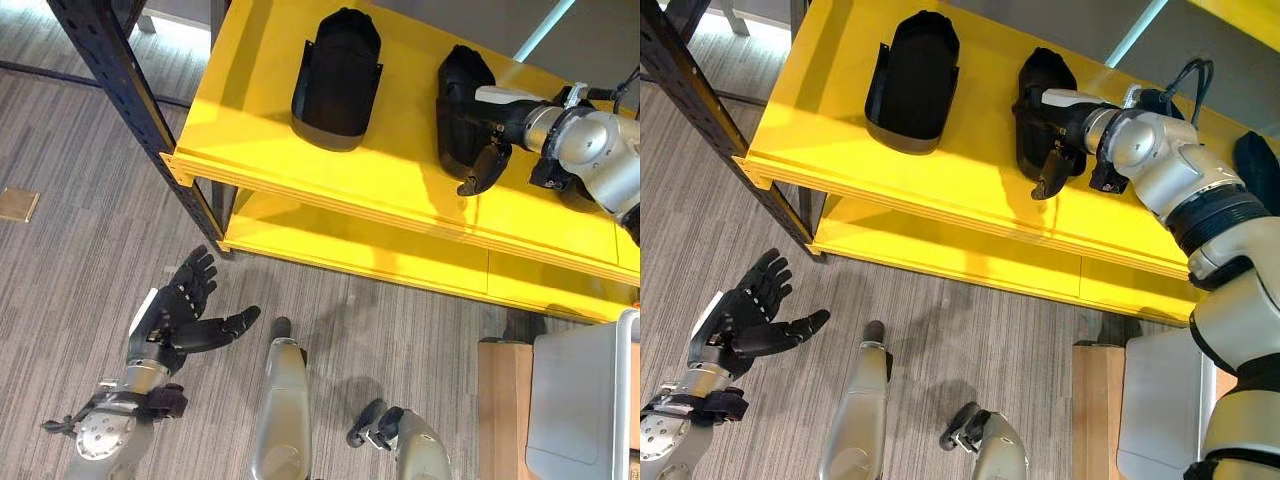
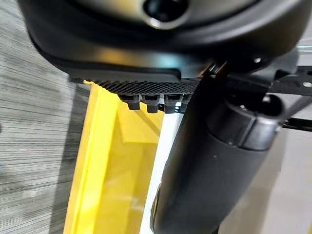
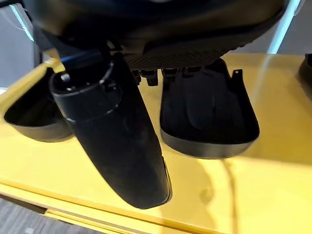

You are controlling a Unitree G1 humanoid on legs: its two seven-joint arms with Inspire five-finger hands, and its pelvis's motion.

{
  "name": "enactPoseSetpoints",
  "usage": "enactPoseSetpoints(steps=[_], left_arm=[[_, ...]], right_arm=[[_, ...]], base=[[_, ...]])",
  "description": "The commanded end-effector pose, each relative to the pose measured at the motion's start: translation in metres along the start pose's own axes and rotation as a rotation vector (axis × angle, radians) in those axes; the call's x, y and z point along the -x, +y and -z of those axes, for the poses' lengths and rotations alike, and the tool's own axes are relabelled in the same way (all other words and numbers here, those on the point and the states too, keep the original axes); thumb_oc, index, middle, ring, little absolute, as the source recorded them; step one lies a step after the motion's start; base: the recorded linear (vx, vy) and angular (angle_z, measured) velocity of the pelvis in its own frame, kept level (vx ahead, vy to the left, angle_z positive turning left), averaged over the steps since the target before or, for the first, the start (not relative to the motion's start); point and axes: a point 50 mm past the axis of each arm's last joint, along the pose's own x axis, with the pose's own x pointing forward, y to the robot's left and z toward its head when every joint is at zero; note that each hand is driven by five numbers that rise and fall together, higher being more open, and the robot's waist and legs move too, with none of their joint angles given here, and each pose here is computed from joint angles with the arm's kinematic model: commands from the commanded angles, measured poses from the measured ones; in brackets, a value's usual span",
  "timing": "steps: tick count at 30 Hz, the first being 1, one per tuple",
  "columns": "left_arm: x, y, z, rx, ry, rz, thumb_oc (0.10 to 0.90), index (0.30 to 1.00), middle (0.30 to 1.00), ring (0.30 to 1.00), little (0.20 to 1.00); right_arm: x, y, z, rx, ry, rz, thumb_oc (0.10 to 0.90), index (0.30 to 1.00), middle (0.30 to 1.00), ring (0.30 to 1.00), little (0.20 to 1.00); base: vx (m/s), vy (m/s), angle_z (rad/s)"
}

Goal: Move parts from the plastic box to the shelf.

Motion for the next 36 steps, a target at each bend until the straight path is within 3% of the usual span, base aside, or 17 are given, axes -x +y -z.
enactPoseSetpoints(steps=[1,7,17,25,27,36], left_arm=[[-0.002,0.004,-0.029,-0.067,-0.169,0.009,0.9,1.0,1.0,1.0,1.0],[0.001,0.006,-0.027,-0.066,-0.157,-0.002,0.9,1.0,1.0,1.0,1.0],[0.006,0.0,-0.011,-0.043,-0.109,0.002,0.9,1.0,1.0,1.0,1.0],[0.005,-0.015,0.009,0.065,-0.066,0.02,0.9,1.0,1.0,1.0,1.0],[0.001,-0.026,0.019,0.169,-0.054,0.033,0.9,1.0,1.0,1.0,1.0],[0.0,-0.043,0.032,0.311,-0.039,0.047,0.9,1.0,1.0,1.0,1.0]], right_arm=[[0.02,-0.051,-0.008,-0.008,-0.036,0.19,0.9,1.0,1.0,1.0,1.0],[0.028,-0.046,-0.017,0.016,-0.112,0.159,0.9,1.0,1.0,1.0,1.0],[0.063,-0.002,-0.019,-0.042,-0.315,0.05,0.9,1.0,1.0,1.0,1.0],[0.079,0.064,0.008,-0.39,-0.385,0.048,0.9,1.0,1.0,1.0,1.0],[0.08,0.096,0.013,-0.572,-0.404,0.077,0.9,1.0,1.0,1.0,1.0],[0.084,0.144,-0.002,-0.762,-0.468,0.061,0.9,1.0,1.0,1.0,1.0]], base=[[0.01,-0.016,-0.07],[0.03,-0.026,-0.08],[0.09,-0.042,-0.07],[0.08,-0.04,-0.05],[0.07,-0.03,-0.05],[0.02,-0.072,-0.16]])
